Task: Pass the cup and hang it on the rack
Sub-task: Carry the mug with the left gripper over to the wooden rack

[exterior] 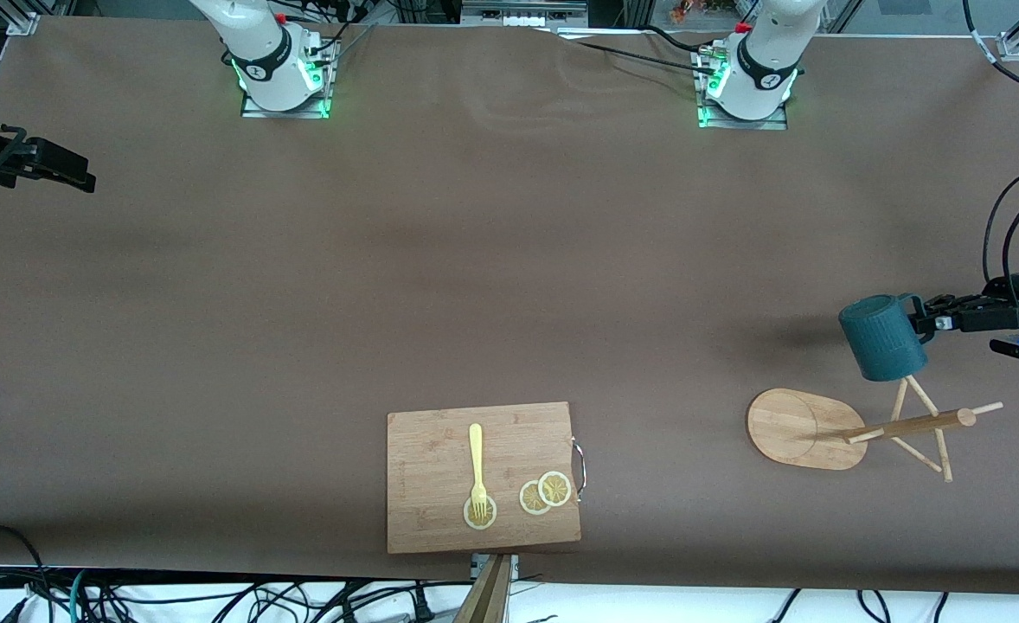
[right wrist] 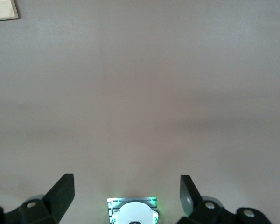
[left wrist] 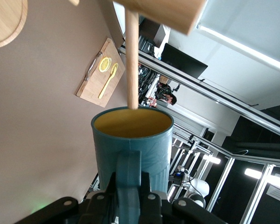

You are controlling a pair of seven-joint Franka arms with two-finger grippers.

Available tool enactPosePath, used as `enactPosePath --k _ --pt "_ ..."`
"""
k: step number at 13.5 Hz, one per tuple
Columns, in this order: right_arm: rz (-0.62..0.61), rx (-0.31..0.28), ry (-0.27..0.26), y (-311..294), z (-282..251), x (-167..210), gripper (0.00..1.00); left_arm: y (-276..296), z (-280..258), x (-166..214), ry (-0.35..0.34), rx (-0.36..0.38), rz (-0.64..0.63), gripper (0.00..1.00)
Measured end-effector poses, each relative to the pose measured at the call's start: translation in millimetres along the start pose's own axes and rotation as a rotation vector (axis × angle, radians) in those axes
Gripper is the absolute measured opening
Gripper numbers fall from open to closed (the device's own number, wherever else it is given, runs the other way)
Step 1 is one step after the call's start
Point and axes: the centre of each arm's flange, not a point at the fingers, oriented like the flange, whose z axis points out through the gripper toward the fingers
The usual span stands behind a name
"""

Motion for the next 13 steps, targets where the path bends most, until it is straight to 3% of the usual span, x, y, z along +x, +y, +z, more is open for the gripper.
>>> enactPosePath --k 13 --pt "0.007 -0.004 0.003 6 1 2 1.00 -25 -40 55 0.056 -0.056 -0.067 0.21"
